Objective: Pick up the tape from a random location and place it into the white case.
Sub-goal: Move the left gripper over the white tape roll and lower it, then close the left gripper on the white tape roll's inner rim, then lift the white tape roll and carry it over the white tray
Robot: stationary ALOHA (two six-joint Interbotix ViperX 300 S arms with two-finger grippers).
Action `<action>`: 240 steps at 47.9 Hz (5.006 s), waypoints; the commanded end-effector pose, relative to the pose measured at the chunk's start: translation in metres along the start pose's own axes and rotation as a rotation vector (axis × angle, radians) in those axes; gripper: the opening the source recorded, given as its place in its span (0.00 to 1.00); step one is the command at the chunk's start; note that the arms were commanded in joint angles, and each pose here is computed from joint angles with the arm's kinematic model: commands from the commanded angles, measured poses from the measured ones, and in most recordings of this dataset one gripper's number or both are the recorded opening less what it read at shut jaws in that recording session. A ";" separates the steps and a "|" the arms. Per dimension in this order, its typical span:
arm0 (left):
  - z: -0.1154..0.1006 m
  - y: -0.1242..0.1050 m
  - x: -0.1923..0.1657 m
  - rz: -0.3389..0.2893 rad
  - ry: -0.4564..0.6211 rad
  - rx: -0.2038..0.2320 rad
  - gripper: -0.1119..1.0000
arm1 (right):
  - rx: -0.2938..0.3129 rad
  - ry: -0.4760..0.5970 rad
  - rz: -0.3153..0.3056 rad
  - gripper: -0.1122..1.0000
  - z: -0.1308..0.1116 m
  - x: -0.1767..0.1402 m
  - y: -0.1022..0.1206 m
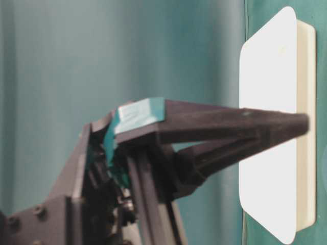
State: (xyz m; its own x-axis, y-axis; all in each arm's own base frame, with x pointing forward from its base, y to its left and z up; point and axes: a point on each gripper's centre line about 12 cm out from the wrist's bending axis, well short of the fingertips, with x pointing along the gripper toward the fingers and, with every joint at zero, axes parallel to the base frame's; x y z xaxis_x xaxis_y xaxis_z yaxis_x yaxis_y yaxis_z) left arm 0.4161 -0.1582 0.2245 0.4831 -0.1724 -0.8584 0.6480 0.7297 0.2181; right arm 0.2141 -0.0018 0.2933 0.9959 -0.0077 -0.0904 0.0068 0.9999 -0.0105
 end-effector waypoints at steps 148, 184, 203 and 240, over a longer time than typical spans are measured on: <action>-0.009 0.011 0.045 -0.016 0.067 -0.106 0.31 | 0.003 0.011 0.000 0.92 0.003 0.009 0.000; 0.024 0.015 -0.069 0.003 -0.002 -0.130 0.31 | 0.005 0.014 0.000 0.92 0.004 0.009 0.000; 0.028 0.018 -0.119 0.017 -0.024 -0.128 0.31 | 0.003 0.020 -0.001 0.92 0.004 0.009 0.000; 0.026 0.018 -0.120 0.016 -0.018 -0.134 0.31 | 0.002 0.021 0.000 0.92 0.005 0.009 0.000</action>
State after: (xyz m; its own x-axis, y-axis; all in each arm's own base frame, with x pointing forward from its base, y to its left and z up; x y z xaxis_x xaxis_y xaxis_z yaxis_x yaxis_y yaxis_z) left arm 0.3895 -0.1429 0.3221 0.4584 -0.1547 -0.8752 0.5645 0.8113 0.1523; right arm 0.2206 -0.0019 0.2856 0.9898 -0.0080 -0.1422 0.0072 1.0000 -0.0059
